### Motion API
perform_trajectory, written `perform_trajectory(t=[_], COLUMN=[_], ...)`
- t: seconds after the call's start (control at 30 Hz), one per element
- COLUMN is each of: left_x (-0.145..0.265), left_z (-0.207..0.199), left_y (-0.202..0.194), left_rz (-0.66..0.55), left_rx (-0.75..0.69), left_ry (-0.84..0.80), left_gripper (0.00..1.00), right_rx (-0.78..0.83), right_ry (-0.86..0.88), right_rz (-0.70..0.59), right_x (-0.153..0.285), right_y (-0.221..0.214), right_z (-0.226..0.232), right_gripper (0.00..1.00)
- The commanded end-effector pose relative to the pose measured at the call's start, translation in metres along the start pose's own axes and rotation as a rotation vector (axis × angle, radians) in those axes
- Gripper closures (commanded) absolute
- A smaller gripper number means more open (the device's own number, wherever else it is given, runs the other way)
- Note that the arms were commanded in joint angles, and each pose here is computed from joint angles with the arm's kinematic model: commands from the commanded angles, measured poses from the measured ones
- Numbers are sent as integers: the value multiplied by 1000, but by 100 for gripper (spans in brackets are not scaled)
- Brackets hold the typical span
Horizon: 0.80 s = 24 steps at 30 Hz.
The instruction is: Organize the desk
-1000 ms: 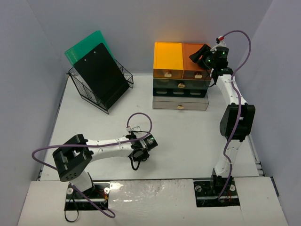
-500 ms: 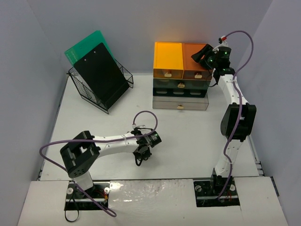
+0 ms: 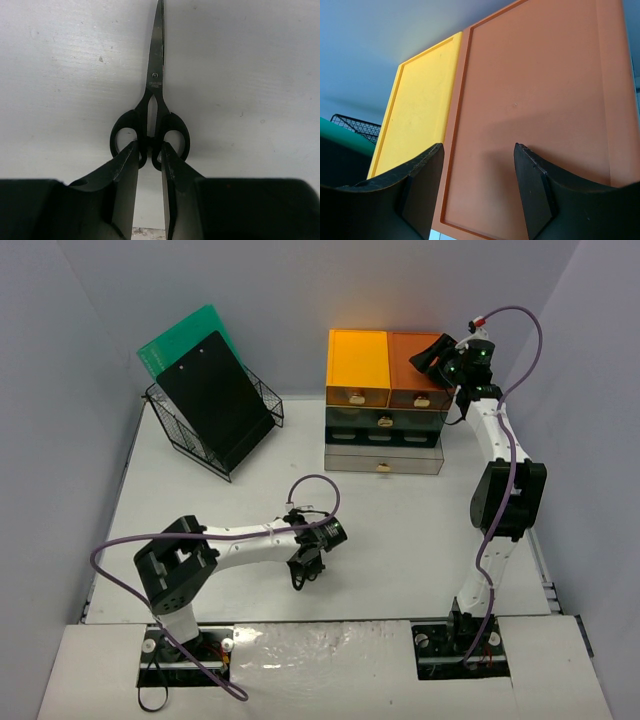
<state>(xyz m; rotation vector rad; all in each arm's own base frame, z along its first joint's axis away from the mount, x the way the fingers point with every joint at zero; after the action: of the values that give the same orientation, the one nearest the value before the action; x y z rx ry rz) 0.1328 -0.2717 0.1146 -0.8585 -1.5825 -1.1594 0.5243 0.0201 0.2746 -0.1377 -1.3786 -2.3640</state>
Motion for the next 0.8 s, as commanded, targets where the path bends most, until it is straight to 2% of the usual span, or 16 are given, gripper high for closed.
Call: perform_trajectory(t=[0.0,0.33,0.53,0.77], left_x=[-3,72,98,121], left_z=[3,-20,-37,-79], left_y=[-7,31,45,72], left_rz=[-21,-262,-318,-376], left_rx=[-85,-189,-266,-548], left_ry=[69,16,-68,-216], left_gripper=[100,100,100,100], right_rx=[-205,-194,-190,-193], right_ry=[-260,-261,-259,-248], right_rz=[455,445,441,437], right_x=[6,8,8,10], right_y=[-107,-103,-101,-98], right_z=[-62,-59,-58,-53], right_gripper=[44,44,44,44])
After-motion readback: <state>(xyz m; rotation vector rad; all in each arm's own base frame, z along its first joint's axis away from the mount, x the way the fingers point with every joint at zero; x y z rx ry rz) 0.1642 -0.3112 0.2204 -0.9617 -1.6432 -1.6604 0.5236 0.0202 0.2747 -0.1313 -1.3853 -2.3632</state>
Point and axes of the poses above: each gripper's point midway between its finger pads, its own x axis back along the fingers, its own z axis along the line the jaws close on, y = z × x, the point moved 10 cm from there along x, back along the fingers, and after that the axes turned 9 degrees about x, right-handed, at the moved point
